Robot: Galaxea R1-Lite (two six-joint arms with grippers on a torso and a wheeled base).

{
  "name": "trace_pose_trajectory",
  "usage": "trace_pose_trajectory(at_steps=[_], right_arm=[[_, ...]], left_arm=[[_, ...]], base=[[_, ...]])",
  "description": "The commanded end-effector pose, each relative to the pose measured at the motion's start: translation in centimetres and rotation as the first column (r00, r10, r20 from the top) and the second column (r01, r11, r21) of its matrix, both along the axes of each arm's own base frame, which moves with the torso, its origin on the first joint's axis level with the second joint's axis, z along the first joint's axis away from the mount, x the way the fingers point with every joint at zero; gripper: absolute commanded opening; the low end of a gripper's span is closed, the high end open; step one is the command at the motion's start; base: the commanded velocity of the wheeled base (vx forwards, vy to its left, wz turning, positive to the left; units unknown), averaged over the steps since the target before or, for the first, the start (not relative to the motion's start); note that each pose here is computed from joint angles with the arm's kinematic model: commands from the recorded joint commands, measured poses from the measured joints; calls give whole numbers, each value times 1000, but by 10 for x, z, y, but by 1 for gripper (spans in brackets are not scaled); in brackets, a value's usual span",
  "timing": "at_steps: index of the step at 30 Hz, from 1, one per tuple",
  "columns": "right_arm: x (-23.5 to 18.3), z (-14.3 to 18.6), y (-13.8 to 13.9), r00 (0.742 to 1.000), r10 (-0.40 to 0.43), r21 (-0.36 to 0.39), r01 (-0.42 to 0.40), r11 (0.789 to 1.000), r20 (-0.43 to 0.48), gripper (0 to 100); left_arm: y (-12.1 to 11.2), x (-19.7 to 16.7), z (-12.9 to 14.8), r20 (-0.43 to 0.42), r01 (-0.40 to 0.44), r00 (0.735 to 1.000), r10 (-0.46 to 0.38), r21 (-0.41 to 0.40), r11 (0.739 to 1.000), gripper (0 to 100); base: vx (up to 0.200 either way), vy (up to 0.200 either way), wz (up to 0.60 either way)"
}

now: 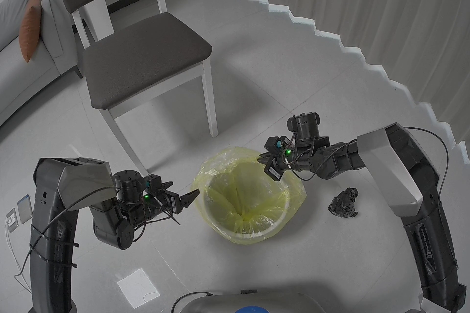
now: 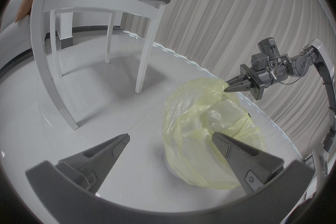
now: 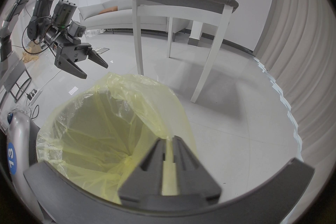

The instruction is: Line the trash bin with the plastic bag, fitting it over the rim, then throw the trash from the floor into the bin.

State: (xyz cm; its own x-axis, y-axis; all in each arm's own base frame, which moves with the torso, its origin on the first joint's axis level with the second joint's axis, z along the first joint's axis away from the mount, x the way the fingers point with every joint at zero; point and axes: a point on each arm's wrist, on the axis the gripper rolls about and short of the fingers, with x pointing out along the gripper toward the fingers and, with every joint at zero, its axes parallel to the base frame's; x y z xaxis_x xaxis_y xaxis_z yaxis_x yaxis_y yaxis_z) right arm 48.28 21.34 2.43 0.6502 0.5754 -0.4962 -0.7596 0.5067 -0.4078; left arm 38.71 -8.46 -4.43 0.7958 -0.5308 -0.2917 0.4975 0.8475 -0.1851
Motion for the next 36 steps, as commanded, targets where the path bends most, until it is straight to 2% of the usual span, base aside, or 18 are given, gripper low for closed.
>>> trace_pose_trajectory(at_steps=[1, 7, 11, 15, 19, 23, 36], right_arm=[[3, 5, -3, 1000, -6, 8, 6, 1000, 17, 0], [10, 11, -5, 999, -16, 21, 15, 1000, 40, 0], [18, -2, -7, 999, -25, 22, 25, 999, 34, 0], [22, -26, -15, 999, -44, 4, 44, 999, -30, 0], [25, -33, -25, 997, -65, -2, 65, 998, -46, 0], [28, -35, -33, 996, -79, -2, 79, 997, -51, 0], [29, -27, -34, 995, -93, 15, 93, 996, -48, 0]], left_arm=[[0, -2, -3, -10, 1, 1000, -1, 2, 1000, 100], [-1, -4, -7, -10, 4, 1000, -4, 2, 1000, 100], [-2, -4, -7, -12, 7, 1000, -7, 3, 1000, 100], [-2, -5, -7, -12, 7, 1000, -7, 3, 1000, 100], [-1, -7, -8, -18, 5, 1000, -5, 4, 1000, 100], [0, -7, -12, -10, 4, 1000, -4, 2, 1000, 100], [0, -8, -12, -9, 4, 1000, -4, 2, 1000, 100]], base=[[0, 0, 0], [0, 0, 0], [0, 0, 0], [0, 0, 0], [0, 0, 0], [0, 0, 0], [0, 0, 0]])
